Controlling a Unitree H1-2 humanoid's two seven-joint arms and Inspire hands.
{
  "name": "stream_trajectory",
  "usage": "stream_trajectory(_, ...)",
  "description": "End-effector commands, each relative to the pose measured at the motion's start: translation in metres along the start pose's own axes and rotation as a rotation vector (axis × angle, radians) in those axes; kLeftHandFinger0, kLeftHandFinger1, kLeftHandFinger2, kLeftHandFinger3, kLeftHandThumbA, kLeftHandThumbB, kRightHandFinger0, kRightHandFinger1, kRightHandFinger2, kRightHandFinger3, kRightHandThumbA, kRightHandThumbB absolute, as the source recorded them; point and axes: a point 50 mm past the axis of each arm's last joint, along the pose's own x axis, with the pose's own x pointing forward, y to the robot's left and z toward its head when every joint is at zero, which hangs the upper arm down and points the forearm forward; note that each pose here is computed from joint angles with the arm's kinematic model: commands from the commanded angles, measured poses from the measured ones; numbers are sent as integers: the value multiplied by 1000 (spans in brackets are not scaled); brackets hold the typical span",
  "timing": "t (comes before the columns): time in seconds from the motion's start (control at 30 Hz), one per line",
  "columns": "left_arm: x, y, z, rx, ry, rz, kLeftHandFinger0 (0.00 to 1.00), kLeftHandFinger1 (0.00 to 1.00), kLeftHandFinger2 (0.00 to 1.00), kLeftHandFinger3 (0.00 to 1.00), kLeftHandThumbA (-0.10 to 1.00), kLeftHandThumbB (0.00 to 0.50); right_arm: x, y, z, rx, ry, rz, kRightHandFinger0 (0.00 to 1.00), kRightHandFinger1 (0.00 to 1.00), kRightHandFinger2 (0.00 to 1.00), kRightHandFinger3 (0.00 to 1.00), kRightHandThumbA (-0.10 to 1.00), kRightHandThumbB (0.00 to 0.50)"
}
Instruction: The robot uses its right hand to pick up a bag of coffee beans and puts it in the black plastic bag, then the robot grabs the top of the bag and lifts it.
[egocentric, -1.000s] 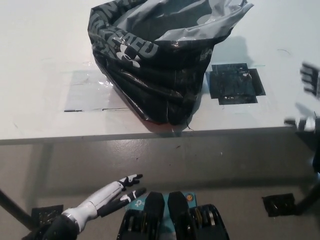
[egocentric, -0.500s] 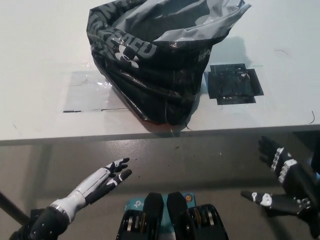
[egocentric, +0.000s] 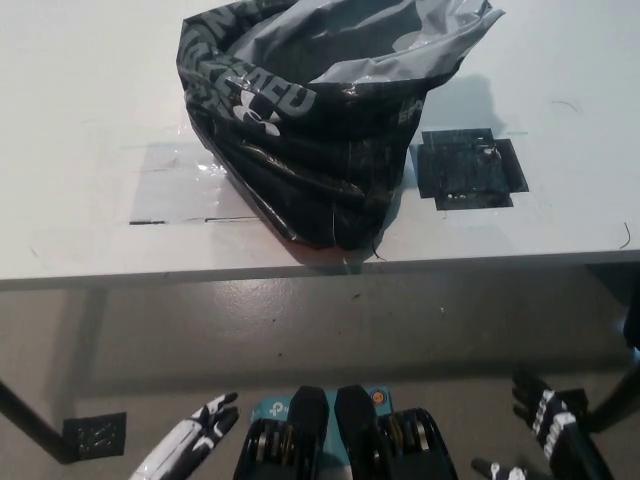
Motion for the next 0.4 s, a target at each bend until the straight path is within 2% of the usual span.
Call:
stream_trajectory(0.0, -18, 19, 24, -30, -223, 202, 1000, 1000, 1000, 1000, 1000, 199, -15, 11, 9, -94, -252, -69, 1000, 1000, 1000, 1000, 1000, 261)
stream_trajectory(0.03, -18, 19, 23, -30, -223, 203, 1000, 1000, 1000, 1000, 1000, 194, -16, 11, 10, -87, -249, -66, 1000, 1000, 1000, 1000, 1000, 243)
stream_trajectory(0.17, -18, 20, 23, -35, -227, 212, 1000, 1000, 1000, 1000, 1000, 199, -15, 13, 13, -74, -245, -62, 1000, 1000, 1000, 1000, 1000, 236)
stream_trajectory(0.23, -18, 21, 24, -27, -229, 213, 1000, 1000, 1000, 1000, 1000, 186, -14, 14, 13, -63, -244, -50, 1000, 1000, 1000, 1000, 1000, 242)
stream_trajectory(0.37, -18, 21, 25, -25, -230, 211, 1000, 1000, 1000, 1000, 1000, 184, -13, 15, 13, -44, -258, -30, 1000, 1000, 1000, 1000, 932, 227)
